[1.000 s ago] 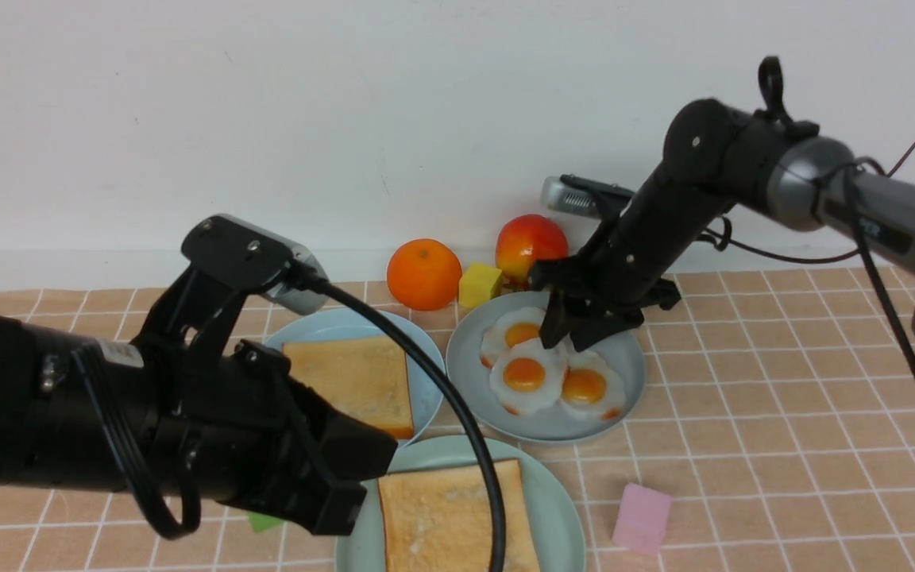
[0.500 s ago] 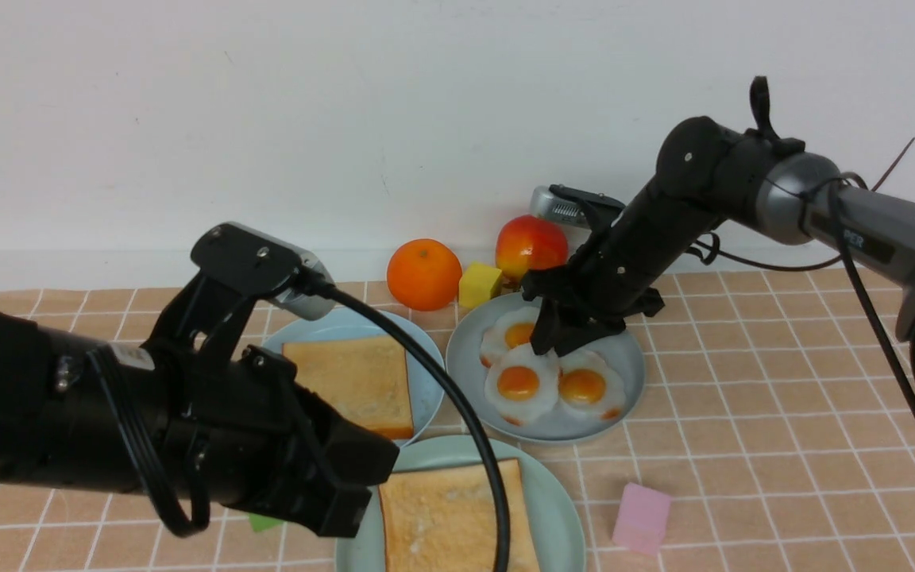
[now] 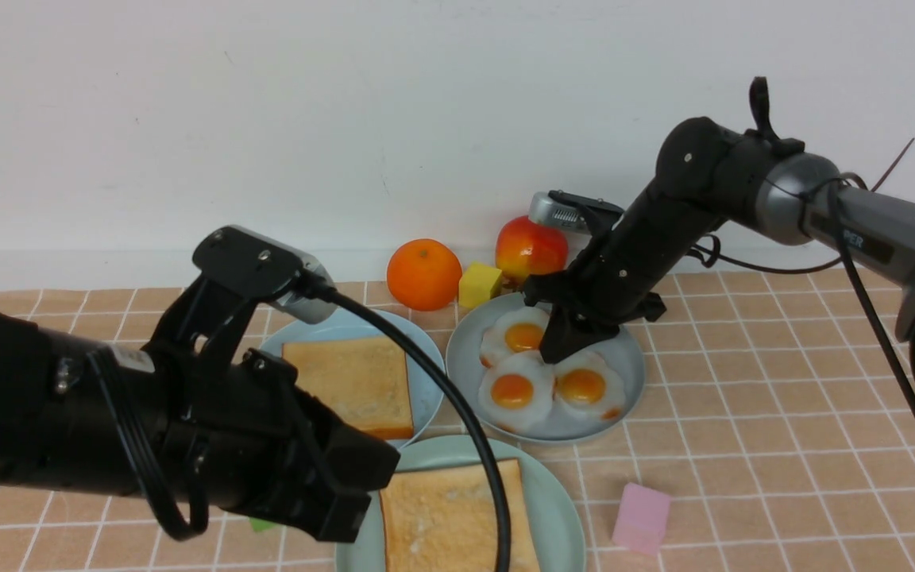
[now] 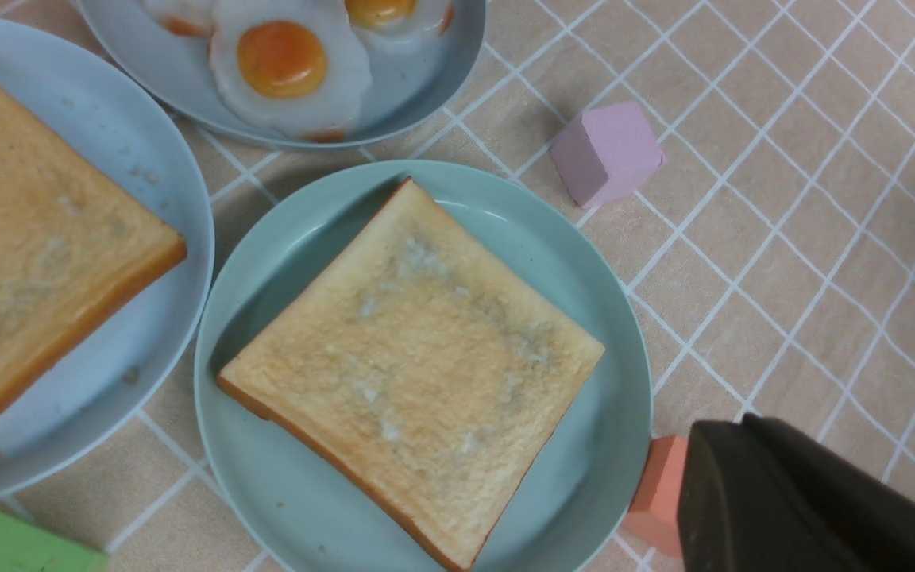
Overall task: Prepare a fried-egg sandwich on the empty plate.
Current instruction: Use the right arm to grab a fried egg
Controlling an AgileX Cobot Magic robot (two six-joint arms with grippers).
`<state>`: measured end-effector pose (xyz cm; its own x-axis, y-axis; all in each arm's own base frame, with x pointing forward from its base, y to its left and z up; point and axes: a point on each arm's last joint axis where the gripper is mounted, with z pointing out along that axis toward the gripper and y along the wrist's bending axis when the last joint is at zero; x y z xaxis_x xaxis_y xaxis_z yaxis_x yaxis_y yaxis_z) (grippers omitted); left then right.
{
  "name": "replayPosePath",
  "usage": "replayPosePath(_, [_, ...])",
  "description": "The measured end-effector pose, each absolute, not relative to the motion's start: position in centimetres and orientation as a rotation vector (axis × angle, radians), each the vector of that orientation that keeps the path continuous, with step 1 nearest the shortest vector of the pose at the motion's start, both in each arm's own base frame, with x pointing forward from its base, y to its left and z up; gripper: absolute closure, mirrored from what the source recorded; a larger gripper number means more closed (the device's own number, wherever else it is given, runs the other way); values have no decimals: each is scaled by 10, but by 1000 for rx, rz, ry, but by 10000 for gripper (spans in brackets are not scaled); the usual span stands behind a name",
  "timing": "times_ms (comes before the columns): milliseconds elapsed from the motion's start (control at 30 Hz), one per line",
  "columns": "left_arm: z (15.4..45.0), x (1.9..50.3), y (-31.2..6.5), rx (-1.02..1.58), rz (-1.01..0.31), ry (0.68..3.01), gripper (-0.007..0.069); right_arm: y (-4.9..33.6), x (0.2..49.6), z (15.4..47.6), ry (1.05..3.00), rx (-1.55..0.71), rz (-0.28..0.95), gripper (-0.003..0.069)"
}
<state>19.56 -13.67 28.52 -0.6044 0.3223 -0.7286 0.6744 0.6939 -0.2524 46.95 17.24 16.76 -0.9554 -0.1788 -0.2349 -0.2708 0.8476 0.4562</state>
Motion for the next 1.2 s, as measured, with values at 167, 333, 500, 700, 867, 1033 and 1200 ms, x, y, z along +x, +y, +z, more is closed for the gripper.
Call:
replayPosePath(167, [285, 195, -137, 762, -685, 2236, 601, 173, 468, 169, 2847, -352, 756, 673])
replayPosePath(333, [285, 195, -137, 759, -687, 2239, 592, 172, 465, 189, 2812, -369, 757, 673])
replayPosePath(500, [285, 195, -137, 759, -687, 2239, 586, 172, 461, 198, 2859, -271, 764, 652])
replayPosePath(700, [285, 195, -137, 758, -687, 2239, 586, 183, 453, 187, 2949, -243, 549, 527])
replayPosePath(867, [285, 195, -137, 758, -687, 2239, 577, 200, 450, 185, 2920, -250, 479, 390])
replayPosePath(1033, [285, 195, -137, 758, -687, 2239, 571, 202, 453, 167, 2949, -232, 481, 370])
replayPosePath(1200, [285, 195, -137, 759, -688, 2239, 566, 202, 453, 164, 2961, -226, 485, 370])
